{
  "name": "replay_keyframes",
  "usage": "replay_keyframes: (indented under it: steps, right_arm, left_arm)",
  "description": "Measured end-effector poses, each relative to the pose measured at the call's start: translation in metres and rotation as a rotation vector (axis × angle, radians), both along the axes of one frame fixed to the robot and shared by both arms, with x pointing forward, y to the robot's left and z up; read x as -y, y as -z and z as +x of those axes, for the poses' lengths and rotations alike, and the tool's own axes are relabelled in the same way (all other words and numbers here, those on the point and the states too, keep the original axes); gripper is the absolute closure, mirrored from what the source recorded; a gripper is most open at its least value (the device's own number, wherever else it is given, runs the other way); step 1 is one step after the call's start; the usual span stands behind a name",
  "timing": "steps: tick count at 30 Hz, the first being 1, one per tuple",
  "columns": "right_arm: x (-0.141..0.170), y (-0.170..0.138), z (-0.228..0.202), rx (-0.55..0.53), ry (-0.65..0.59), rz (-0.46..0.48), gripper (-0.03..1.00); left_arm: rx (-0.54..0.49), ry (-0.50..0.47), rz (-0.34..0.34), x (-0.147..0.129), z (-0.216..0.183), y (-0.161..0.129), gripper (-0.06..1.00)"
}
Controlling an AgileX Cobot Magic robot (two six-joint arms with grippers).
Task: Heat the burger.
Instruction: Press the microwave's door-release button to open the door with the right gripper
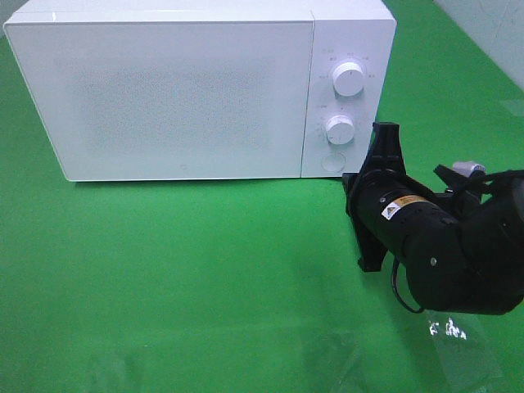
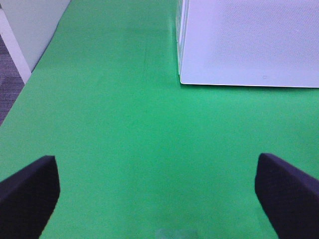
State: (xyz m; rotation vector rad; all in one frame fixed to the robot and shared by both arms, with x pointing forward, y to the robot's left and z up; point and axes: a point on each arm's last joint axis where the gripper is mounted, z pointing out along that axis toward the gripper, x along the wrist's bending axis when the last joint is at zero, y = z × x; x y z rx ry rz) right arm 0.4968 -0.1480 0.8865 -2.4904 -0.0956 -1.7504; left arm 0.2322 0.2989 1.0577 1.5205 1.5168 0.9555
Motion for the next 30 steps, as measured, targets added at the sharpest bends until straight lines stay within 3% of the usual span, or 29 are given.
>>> replay_keyframes:
  steps: [30]
  right_arm:
    - [-0.002, 0.024, 0.066, -0.032, 0.024, -0.010, 0.97]
  left_arm:
    - [0.000, 0.000, 0.000, 0.000, 0.000, 0.000, -0.05]
